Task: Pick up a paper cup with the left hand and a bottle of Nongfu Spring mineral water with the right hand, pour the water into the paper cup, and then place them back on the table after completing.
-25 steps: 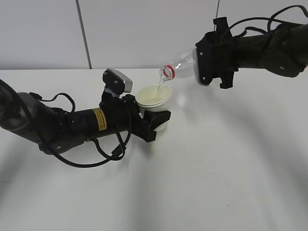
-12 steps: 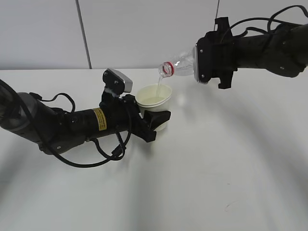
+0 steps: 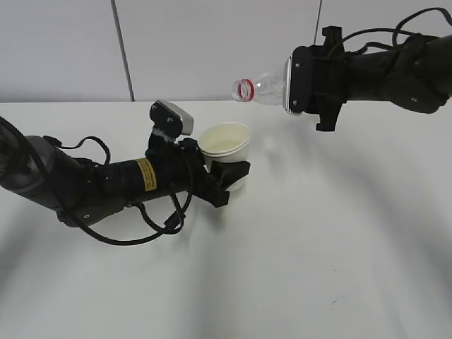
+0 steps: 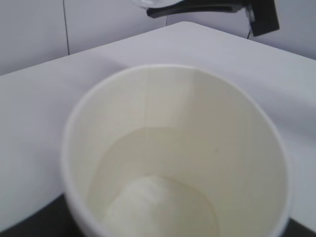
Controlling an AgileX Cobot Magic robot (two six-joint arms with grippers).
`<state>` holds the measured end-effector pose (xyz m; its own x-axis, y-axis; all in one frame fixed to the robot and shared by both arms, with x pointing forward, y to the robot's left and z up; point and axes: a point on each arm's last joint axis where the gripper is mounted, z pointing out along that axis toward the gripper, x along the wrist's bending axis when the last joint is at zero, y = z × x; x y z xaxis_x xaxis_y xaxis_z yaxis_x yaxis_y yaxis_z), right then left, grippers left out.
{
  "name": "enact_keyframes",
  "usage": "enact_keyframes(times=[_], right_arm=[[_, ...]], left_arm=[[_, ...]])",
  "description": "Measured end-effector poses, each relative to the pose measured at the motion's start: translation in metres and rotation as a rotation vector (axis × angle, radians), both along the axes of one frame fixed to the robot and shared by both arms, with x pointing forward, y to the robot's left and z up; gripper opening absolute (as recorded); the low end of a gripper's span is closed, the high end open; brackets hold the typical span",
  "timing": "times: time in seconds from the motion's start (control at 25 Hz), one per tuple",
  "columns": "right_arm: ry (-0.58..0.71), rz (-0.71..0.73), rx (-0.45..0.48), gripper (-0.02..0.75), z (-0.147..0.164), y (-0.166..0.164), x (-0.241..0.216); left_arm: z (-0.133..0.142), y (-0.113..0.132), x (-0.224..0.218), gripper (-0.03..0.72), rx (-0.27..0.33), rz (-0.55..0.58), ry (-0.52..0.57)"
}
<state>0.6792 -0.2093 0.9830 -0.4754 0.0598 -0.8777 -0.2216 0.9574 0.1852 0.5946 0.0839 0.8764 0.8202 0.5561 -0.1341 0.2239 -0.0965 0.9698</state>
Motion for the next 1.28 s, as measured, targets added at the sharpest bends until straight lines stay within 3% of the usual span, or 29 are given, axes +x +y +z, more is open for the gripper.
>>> enact_keyframes(times=[0.4,0.72,1.28], right_arm=[[0.125,-0.197,0.366,0.446,0.0,0.0,0.0],[0.206,-0.319,0.597,0.446,-0.002,-0.001,-0.001],[0.348,-0.296,1.009,0.446,-0.03,-0.016,-0.024]], left_arm=[[0.0,0.001,0.001,0.402,-0.009,0.018,0.004],[0.0,0.001,0.001,0.402,-0.009,0.02,0.005],[-0.003,0.007,0.005,0.402,0.026,0.043,0.023]])
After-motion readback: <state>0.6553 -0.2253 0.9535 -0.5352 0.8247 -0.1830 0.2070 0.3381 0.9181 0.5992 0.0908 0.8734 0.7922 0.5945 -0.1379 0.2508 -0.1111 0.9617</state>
